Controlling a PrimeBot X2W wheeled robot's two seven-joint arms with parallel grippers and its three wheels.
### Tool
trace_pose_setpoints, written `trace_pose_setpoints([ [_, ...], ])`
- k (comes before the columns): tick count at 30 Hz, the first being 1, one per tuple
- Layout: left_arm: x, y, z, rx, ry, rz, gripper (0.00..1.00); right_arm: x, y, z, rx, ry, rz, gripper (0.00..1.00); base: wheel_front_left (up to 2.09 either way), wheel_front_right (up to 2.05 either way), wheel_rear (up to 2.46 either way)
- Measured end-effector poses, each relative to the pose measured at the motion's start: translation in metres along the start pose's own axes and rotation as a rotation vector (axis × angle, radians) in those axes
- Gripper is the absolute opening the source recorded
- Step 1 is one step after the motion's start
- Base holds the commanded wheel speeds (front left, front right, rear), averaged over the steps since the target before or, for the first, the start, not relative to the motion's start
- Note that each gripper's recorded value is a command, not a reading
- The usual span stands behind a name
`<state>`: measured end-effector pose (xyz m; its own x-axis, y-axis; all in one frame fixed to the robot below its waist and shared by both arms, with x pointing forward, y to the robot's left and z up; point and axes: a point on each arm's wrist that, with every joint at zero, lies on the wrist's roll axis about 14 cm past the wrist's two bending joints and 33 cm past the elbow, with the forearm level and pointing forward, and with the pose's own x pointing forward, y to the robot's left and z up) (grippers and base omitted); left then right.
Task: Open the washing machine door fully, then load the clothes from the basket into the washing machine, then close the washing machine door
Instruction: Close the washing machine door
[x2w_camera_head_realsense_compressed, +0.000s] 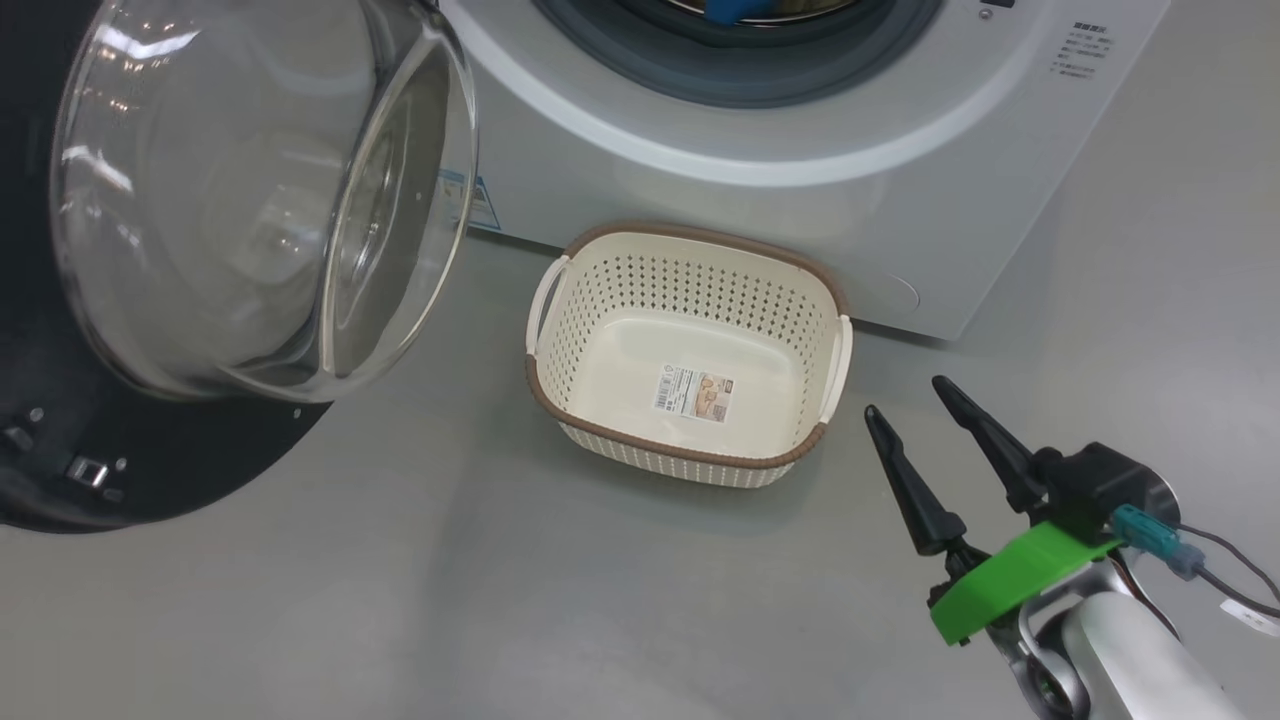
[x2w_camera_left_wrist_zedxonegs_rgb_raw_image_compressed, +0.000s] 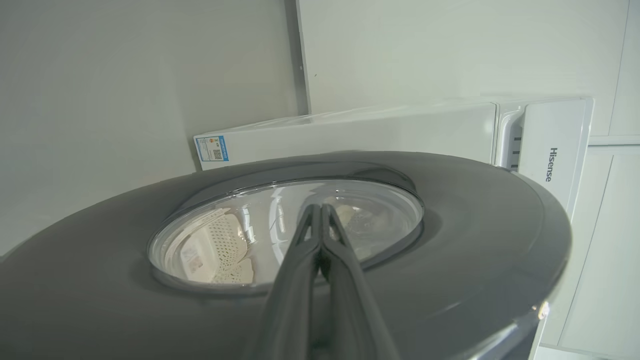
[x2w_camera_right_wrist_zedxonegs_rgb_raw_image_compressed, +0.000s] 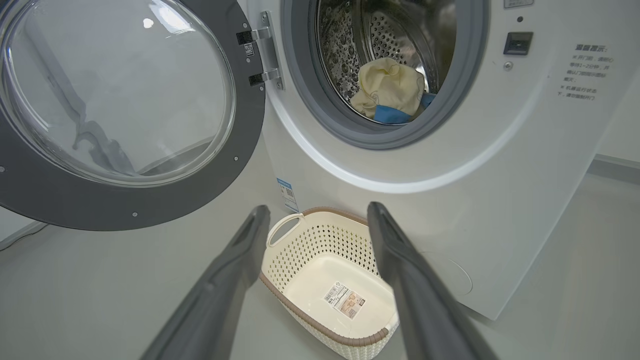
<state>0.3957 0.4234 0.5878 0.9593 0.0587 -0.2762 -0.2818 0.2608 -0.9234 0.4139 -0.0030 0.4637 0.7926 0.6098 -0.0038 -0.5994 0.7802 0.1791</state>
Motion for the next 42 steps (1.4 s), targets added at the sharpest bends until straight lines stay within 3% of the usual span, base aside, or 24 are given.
trace_pose_setpoints([
  [8,-0.003,-0.013,-0.025,0.053,0.049,-0.025,0.0,0.003,0.002,0.002,0.007,-0.009,-0.001,1.0,0.0,0.0,0.0],
  [19,-0.001,-0.067,-0.086,0.17,0.16,-0.189,0.0,0.001,0.002,0.006,0.023,-0.023,-0.019,1.0,0.0,0.0,0.0],
  [42,0.049,-0.114,-0.21,0.118,0.381,-0.34,0.0,-0.037,-0.033,0.026,-0.004,-0.069,-0.174,1.0,0.0,0.0,0.0],
])
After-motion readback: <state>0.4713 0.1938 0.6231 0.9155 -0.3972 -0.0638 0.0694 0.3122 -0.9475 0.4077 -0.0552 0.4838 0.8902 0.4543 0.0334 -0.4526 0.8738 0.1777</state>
